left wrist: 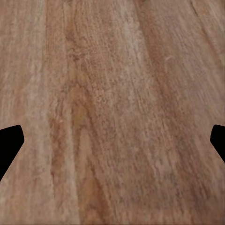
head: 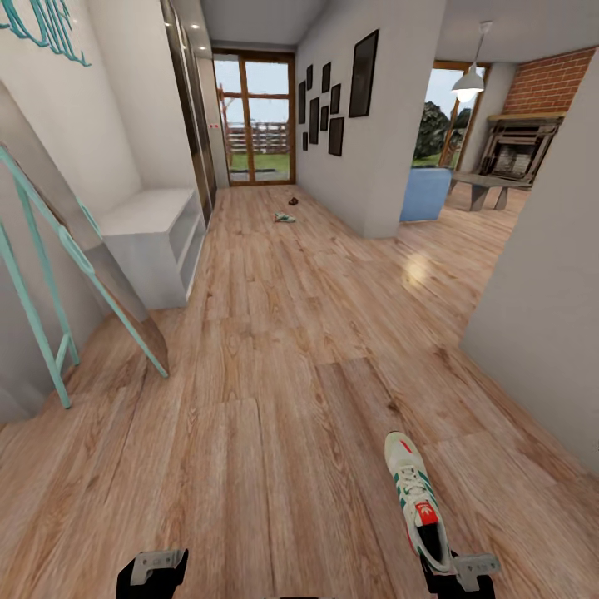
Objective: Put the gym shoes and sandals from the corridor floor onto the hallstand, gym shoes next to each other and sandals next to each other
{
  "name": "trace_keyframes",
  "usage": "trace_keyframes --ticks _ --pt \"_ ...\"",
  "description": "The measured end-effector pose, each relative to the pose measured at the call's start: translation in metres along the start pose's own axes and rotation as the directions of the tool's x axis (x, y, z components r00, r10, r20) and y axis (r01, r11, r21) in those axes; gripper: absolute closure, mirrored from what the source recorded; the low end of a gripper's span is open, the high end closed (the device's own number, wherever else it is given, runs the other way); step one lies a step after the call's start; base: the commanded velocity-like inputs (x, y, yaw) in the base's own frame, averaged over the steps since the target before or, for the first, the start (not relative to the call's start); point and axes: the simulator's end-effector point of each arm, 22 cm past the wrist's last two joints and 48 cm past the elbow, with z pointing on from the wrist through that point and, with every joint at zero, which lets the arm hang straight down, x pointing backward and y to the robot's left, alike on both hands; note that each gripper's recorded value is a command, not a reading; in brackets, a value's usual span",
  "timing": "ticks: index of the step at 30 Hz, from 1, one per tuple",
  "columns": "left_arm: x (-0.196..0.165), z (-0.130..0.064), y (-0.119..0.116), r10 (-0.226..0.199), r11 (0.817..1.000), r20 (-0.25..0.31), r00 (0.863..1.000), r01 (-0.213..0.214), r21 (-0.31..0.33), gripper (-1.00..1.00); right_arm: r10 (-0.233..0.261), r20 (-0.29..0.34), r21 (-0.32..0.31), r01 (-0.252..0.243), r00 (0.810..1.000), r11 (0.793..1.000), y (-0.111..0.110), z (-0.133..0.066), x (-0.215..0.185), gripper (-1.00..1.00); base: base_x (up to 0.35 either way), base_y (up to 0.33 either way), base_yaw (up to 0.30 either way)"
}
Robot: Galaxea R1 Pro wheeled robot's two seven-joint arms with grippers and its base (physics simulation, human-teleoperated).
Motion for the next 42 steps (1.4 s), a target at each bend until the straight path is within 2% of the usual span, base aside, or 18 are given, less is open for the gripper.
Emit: trace_keyframes --ticks 14,29,42 --pt "0.002 0.000 -0.002 0.000 1.000 -0.004 1.000 0.000 0.004 -1.00 0.001 -0.001 0.001 -0.001 1.000 1.000 0.000 0.000 0.000 1.00 0.011 0.009 -0.231" --pt "0.002 -0.001 -0.005 0.003 1.000 -0.004 1.000 -0.003 0.009 -1.00 0.001 -0.002 0.000 -0.001 1.000 1.000 0.000 0.000 0.001 1.00 0.172 0.224 -0.265" --pt "0.012 -0.002 -0.005 0.001 1.000 -0.024 1.000 -0.001 0.009 -1.00 0.008 -0.024 -0.005 -0.008 1.000 1.000 0.003 -0.003 0.010 1.00 0.031 0.026 -0.269"
